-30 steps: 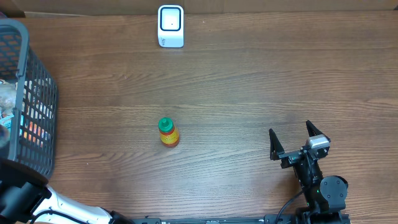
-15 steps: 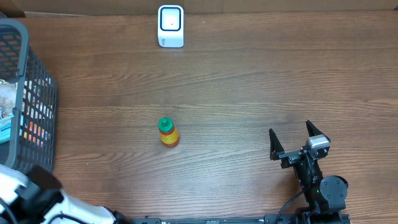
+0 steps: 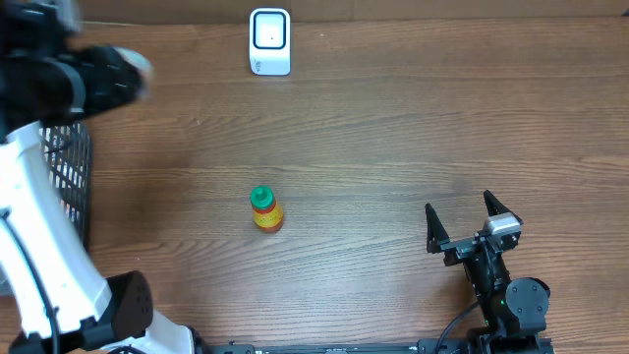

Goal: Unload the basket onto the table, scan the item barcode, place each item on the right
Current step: 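Carry the green-lidded jar out beside the sauce bottle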

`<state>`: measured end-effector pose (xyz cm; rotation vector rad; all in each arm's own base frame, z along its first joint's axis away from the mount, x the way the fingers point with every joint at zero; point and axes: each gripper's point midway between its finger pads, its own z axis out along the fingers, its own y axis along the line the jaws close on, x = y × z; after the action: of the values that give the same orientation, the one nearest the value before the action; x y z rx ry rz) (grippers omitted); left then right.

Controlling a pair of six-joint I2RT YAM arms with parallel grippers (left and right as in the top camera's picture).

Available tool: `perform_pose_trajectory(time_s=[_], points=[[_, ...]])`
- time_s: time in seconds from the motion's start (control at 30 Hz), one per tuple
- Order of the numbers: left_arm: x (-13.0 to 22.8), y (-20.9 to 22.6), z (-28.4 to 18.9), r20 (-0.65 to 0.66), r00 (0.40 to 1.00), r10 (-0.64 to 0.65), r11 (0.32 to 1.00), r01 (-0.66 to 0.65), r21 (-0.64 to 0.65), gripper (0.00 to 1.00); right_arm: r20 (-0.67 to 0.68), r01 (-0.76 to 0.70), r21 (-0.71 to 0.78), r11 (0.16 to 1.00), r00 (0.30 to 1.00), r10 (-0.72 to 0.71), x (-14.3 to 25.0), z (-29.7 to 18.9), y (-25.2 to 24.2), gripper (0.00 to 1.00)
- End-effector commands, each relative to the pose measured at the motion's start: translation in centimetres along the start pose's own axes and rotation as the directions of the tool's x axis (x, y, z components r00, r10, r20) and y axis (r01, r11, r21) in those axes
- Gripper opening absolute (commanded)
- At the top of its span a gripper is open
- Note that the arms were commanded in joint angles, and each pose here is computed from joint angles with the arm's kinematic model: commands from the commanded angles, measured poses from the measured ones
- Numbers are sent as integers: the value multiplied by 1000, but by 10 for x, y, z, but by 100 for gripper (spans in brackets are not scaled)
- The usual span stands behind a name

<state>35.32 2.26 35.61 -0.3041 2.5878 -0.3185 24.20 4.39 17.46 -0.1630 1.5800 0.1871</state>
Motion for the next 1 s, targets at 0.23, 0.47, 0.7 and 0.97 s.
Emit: perform_pose_trajectory(time_s=[0.23, 0.47, 0.7, 0.97], points=[[77, 16, 148, -332, 943, 9, 986, -63, -153, 55, 3, -2, 13, 1000, 1000, 2, 2, 0, -2, 100], [114, 37, 217, -349, 937, -16, 986, -43, -161, 56, 3, -2, 13, 1000, 1000, 2, 2, 0, -2, 100], [153, 44, 243, -407, 913, -9, 985, -63, -163, 57, 3, -2, 13, 1000, 1000, 2, 2, 0, -2, 100], [168, 22, 248, -437, 898, 45, 989, -103, -108, 79, 3, -2, 13, 1000, 1000, 2, 2, 0, -2, 100]])
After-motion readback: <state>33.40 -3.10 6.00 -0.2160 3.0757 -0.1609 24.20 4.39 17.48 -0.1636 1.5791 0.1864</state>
